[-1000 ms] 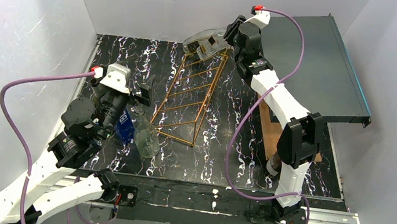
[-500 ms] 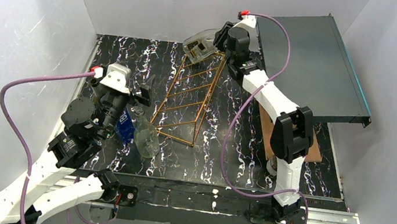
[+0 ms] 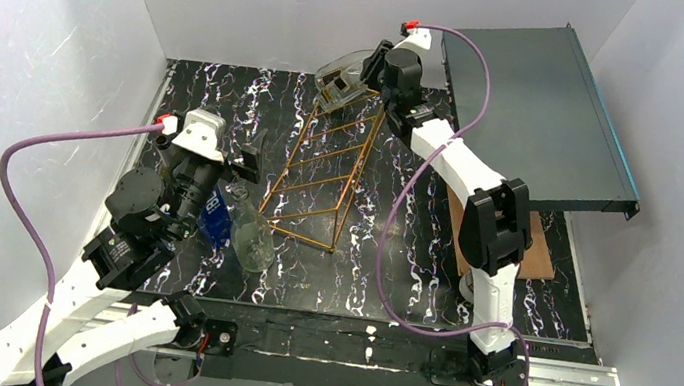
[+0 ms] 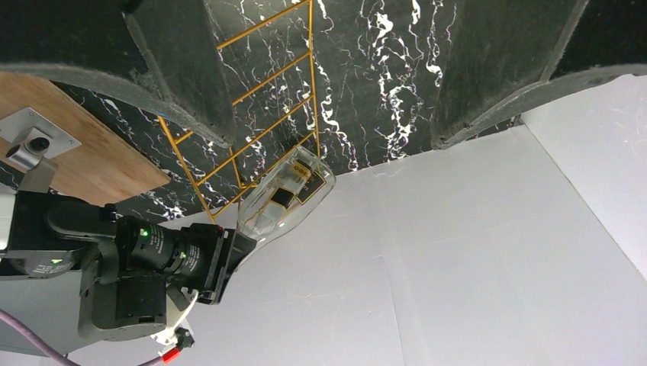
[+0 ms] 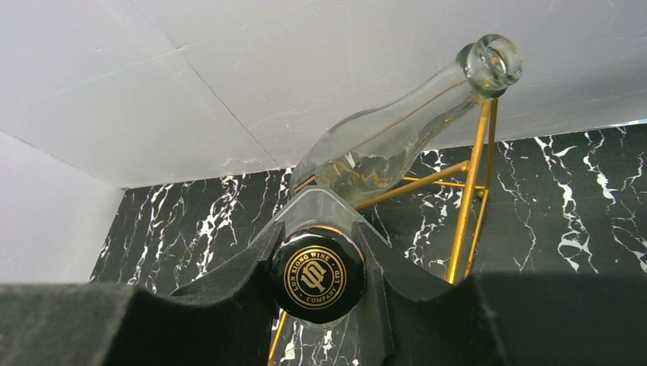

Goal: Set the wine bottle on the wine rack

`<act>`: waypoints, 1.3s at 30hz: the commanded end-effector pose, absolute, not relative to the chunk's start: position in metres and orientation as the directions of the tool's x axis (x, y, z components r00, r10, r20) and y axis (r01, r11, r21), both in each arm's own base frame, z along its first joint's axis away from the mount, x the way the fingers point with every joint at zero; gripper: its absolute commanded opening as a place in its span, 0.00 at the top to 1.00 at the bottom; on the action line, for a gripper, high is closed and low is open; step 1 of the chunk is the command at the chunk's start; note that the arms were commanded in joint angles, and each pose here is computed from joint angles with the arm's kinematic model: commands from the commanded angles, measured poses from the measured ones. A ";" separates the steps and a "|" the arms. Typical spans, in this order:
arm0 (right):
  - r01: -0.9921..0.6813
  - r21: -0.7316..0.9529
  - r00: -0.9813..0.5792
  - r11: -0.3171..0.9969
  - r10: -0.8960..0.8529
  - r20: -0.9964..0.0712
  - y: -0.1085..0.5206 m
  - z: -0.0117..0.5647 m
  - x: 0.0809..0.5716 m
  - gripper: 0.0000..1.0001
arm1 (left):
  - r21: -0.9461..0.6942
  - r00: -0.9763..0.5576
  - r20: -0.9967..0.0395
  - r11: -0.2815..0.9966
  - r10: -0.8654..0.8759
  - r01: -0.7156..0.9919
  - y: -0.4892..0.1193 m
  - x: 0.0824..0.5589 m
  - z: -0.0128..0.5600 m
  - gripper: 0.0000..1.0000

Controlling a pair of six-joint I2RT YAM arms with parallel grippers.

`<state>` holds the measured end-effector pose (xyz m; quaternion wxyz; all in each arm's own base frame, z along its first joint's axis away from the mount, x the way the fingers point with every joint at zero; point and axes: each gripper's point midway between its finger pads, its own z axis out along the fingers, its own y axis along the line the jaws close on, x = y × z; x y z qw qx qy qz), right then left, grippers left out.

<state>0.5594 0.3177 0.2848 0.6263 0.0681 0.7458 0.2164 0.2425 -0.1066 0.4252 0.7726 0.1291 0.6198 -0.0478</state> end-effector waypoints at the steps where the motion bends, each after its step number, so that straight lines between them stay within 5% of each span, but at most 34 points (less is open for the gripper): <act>1: -0.174 0.391 -0.194 0.904 0.358 -0.913 0.319 0.294 0.563 0.86 | 0.123 0.250 -0.966 0.968 0.067 0.217 -0.101 0.241 0.434 0.01; 4: -0.172 0.398 -0.212 0.901 0.361 -0.908 0.323 0.287 0.564 0.80 | 0.124 0.249 -0.966 0.968 0.068 0.217 -0.101 0.241 0.434 0.01; 12: -0.172 0.374 -0.244 0.911 0.329 -0.912 0.332 0.276 0.566 0.45 | 0.122 0.249 -0.966 0.968 0.065 0.219 -0.101 0.240 0.434 0.01; 39: -0.236 0.128 -0.170 0.963 0.089 -0.982 0.314 0.377 0.500 0.29 | 0.122 0.229 -0.971 0.963 0.065 0.242 -0.110 0.245 0.428 0.01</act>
